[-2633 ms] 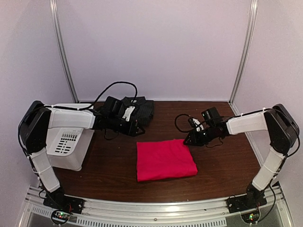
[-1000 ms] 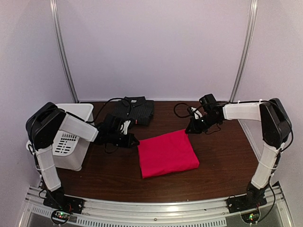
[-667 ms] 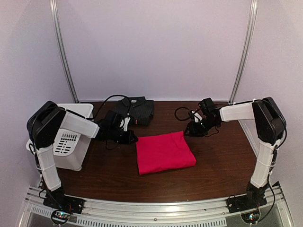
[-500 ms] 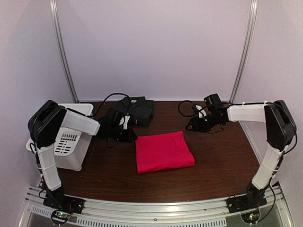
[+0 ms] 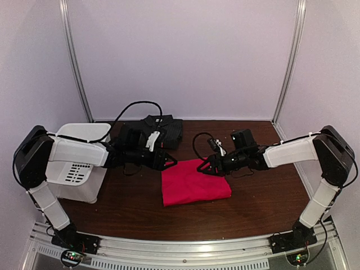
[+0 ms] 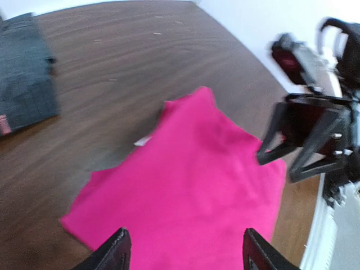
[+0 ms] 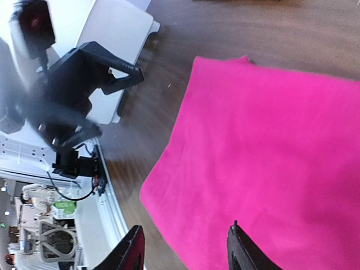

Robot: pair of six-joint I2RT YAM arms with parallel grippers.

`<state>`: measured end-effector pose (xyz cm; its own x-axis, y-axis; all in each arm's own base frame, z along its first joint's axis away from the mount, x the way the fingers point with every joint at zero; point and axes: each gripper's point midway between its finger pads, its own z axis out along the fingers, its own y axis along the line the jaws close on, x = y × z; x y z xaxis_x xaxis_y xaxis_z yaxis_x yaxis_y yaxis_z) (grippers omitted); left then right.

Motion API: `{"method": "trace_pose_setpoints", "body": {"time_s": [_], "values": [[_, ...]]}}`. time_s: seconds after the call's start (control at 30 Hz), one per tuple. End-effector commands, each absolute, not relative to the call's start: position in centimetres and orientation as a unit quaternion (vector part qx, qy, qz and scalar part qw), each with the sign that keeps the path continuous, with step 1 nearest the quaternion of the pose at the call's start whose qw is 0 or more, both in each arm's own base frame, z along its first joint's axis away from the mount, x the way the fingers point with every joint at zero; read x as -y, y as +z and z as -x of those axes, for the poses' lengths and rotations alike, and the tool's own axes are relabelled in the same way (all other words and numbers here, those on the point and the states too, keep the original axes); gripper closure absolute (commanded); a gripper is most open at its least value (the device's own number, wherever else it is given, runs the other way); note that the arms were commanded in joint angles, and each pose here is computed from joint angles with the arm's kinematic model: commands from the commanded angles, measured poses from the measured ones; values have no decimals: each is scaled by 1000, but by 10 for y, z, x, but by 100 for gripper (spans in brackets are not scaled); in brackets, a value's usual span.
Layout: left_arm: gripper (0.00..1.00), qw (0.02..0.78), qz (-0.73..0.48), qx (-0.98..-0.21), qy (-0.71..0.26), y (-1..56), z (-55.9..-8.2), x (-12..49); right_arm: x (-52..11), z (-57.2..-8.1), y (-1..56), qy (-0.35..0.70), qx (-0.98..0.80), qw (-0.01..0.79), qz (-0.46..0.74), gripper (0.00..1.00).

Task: Fold and stack the mixed laundry pile
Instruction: Smooth out the square-folded T-shirt at the center of the board.

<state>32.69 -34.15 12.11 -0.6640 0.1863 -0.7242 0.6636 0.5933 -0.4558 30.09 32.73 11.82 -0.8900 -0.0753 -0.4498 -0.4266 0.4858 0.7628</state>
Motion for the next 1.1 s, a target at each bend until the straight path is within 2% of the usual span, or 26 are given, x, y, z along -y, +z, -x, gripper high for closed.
{"method": "trace_pose_setpoints", "body": {"time_s": [0.0, 0.13, 0.33, 0.43, 0.63, 0.77, 0.9, 1.07], "values": [[31, 268, -316, -766, -491, 128, -250, 390, -344, -276, 136, 552, -805, 164, 141, 49], [31, 224, -300, -770, -516, 96, -226, 403, -339, -265, 98, 553, -814, 129, 122, 48], [32, 197, -222, -840, -454, 22, -249, 371, -303, -251, 33, 533, -839, 95, 58, 49], [32, 200, -202, -856, -431, 8, -257, 350, -281, -249, 16, 521, -848, 88, 28, 51], [31, 257, -273, -837, -398, 54, -263, 346, -286, -268, 88, 545, -821, 158, 71, 50], [27, 303, -303, -820, -380, 91, -284, 356, -290, -313, 124, 521, -820, 217, 94, 50], [27, 330, -295, -808, -389, 110, -319, 380, -304, -356, 125, 526, -814, 226, 98, 51], [27, 320, -268, -809, -414, 91, -356, 398, -314, -391, 101, 536, -811, 215, 90, 54]]}}
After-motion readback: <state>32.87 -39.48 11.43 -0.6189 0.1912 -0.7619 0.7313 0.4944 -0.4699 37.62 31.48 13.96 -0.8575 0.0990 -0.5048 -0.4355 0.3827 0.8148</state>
